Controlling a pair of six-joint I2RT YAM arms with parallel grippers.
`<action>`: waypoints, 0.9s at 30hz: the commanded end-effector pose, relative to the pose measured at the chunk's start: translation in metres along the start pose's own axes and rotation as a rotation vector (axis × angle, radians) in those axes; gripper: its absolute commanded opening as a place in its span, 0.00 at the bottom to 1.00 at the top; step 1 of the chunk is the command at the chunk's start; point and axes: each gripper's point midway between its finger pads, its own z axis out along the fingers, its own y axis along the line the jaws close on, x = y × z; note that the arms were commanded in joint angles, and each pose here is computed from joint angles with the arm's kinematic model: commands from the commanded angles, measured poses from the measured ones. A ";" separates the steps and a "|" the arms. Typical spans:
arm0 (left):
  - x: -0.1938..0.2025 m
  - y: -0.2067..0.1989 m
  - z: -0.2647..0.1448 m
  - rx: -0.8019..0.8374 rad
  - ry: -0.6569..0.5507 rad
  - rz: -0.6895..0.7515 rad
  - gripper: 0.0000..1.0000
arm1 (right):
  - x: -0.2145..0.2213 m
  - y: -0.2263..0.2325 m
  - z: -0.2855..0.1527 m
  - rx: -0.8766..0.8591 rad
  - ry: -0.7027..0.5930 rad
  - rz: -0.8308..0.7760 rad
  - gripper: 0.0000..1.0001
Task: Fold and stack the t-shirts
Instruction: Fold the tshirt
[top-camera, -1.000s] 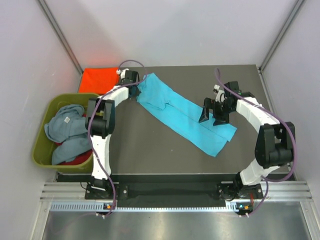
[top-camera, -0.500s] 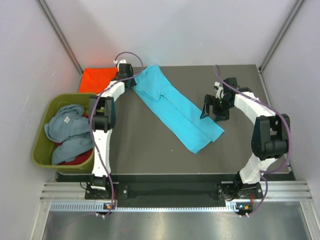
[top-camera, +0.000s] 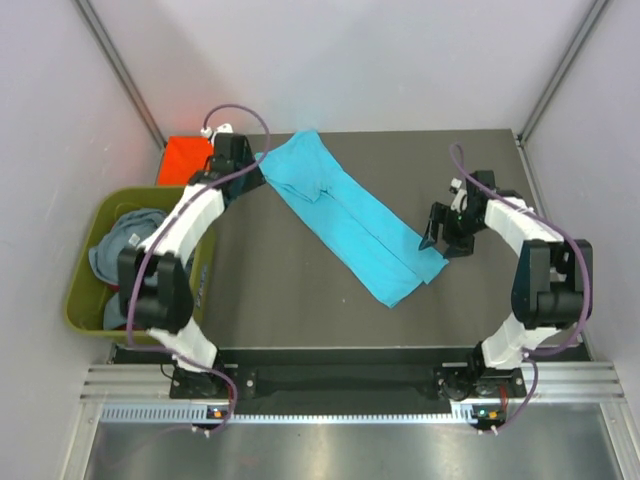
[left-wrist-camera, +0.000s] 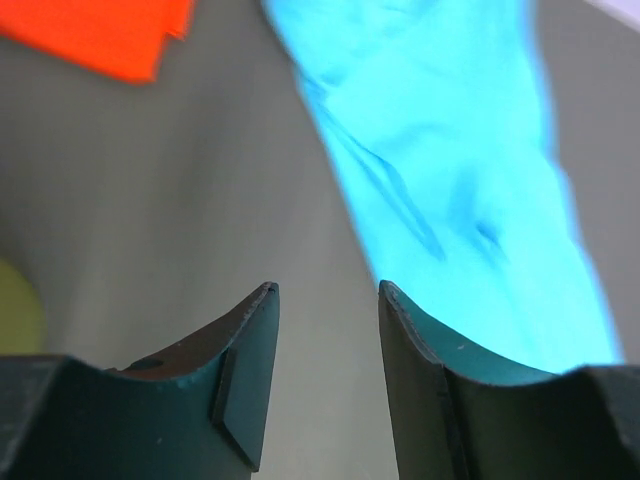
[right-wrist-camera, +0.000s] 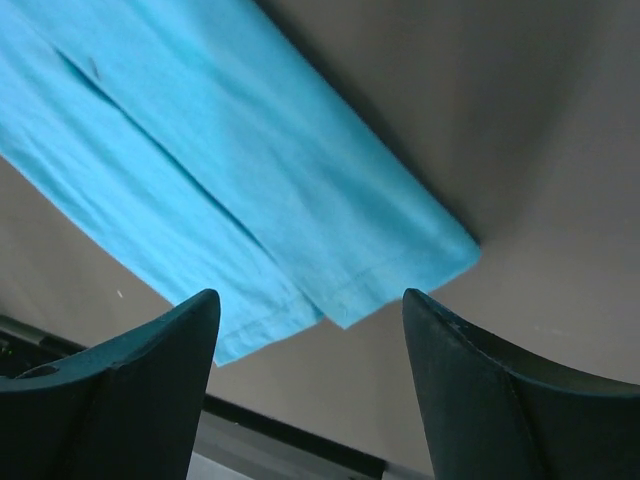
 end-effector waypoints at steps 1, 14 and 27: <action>0.040 -0.033 -0.064 0.121 0.067 -0.095 0.50 | -0.004 0.016 -0.024 -0.055 -0.102 -0.013 0.74; 0.258 -0.128 -0.180 0.337 0.438 -0.441 0.61 | 0.028 0.039 -0.057 -0.163 -0.167 -0.076 0.78; 0.351 -0.195 -0.164 0.322 0.574 -0.440 0.54 | 0.056 0.047 -0.079 -0.189 -0.184 -0.126 0.79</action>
